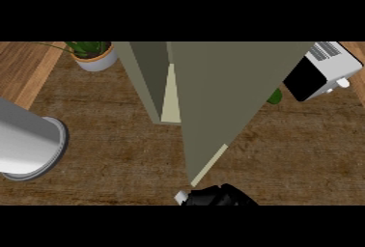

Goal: Pick up the bottled water, place it into the cabinet and close the cabinet

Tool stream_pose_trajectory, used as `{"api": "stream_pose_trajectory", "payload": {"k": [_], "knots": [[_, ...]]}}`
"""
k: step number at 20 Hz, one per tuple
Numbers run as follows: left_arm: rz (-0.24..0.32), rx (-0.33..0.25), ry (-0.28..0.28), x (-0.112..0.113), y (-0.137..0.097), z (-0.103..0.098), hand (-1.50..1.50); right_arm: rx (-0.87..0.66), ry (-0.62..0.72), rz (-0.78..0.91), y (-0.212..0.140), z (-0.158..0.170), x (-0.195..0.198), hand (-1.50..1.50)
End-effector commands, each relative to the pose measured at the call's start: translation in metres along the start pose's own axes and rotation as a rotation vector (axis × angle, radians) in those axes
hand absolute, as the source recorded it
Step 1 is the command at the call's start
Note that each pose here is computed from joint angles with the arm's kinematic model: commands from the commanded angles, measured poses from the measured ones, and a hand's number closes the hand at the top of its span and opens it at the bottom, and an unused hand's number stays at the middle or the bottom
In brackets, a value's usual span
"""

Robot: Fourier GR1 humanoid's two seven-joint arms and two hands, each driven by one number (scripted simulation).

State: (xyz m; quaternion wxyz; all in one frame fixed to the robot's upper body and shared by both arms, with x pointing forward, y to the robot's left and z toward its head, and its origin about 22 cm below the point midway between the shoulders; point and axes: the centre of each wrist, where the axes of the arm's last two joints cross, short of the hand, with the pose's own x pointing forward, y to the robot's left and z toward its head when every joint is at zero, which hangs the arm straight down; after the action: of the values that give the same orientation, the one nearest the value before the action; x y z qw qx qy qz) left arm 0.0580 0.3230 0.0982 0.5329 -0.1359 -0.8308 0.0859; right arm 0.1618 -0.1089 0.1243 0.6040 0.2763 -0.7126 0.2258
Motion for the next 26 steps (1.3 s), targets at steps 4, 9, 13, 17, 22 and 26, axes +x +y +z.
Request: {"api": "stream_pose_trajectory", "payload": {"k": [4, 9, 13, 17, 22, 26], "knots": [[0.032, 0.014, -0.016, 0.029, 0.016, 0.014, -1.50, -0.015, -0.012, -0.097, -0.017, -0.057, 0.025, 1.50], [0.023, 0.033, -0.042, 0.023, 0.037, 0.014, -1.50, -0.051, -0.049, -0.183, -0.072, -0.096, 0.028, 1.50], [0.012, 0.036, -0.024, 0.037, 0.042, 0.024, -1.50, -0.048, -0.018, -0.168, -0.087, -0.127, 0.026, 1.50], [0.007, 0.029, -0.059, 0.037, 0.044, 0.035, -1.50, -0.022, 0.014, -0.167, -0.121, -0.132, 0.021, 1.50], [0.009, 0.034, -0.023, 0.048, 0.031, 0.033, -1.50, 0.004, 0.017, -0.145, -0.142, -0.153, -0.001, 1.50], [0.017, 0.033, -0.025, 0.051, 0.033, 0.047, -1.50, 0.022, 0.034, -0.140, -0.156, -0.168, 0.027, 1.50]]}}
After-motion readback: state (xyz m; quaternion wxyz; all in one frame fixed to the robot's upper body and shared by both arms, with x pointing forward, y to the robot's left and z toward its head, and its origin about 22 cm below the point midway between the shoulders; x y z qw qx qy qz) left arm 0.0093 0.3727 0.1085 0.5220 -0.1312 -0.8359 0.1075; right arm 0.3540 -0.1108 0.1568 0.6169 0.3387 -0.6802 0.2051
